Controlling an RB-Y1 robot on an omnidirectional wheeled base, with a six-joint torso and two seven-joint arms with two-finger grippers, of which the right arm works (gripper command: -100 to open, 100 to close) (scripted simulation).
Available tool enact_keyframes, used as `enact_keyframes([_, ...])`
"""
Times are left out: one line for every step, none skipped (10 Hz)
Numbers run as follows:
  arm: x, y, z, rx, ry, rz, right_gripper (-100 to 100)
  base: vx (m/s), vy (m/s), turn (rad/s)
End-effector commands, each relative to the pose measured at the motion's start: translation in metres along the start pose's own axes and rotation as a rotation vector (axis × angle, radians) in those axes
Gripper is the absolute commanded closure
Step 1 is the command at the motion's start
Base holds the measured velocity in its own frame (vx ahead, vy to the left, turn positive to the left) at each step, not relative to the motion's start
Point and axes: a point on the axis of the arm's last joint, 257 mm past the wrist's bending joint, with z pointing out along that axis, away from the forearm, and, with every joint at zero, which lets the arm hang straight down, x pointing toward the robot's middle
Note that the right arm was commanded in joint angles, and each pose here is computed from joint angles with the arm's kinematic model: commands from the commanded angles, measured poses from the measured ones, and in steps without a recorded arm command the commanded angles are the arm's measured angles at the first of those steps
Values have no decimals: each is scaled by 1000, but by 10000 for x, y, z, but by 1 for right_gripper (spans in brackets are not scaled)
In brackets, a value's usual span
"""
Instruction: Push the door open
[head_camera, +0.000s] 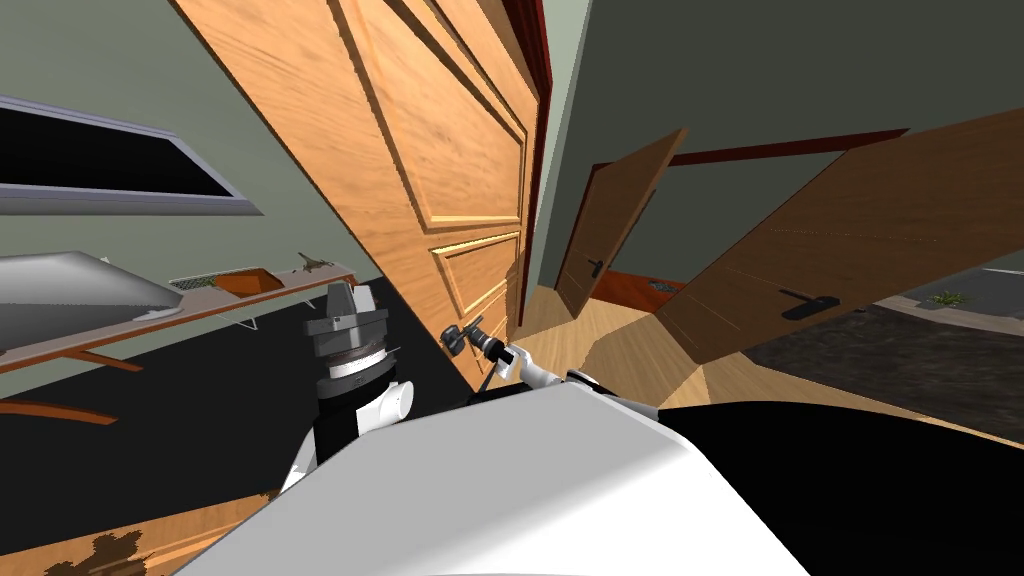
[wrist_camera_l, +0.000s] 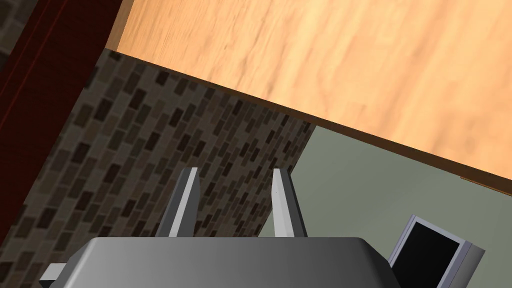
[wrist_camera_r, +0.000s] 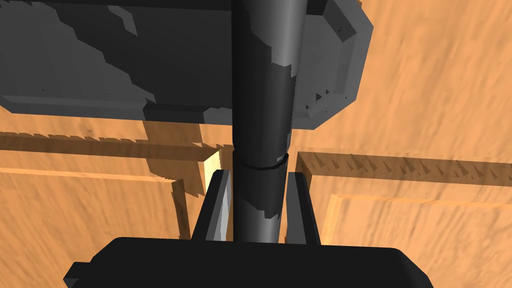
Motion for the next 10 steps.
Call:
enact_keyframes([-190, 37, 2, -6, -30, -11, 100, 13, 158, 22])
enact_keyframes([-262, 33, -7, -5, -42, -14, 100, 34, 153, 25])
enact_keyframes([-406, 25, -26, -3, -66, -19, 100, 37, 147, 49])
enact_keyframes([-480, 21, -38, -2, -79, -22, 100, 32, 138, 33])
enact_keyframes([-561, 19, -50, -1, -93, -24, 100, 27, 127, 30])
enact_keyframes([-641, 17, -63, 0, -106, -27, 100, 28, 99, 34])
enact_keyframes([-721, 15, -77, 1, -120, -29, 100, 26, 94, 32])
enact_keyframes([-804, 13, -93, 2, -135, -31, 100, 16, 91, 22])
enact_keyframes([-889, 13, -109, 2, -150, -33, 100, 38, 105, 34])
enact_keyframes([-973, 13, -126, 3, -165, -35, 100, 23, 101, 32])
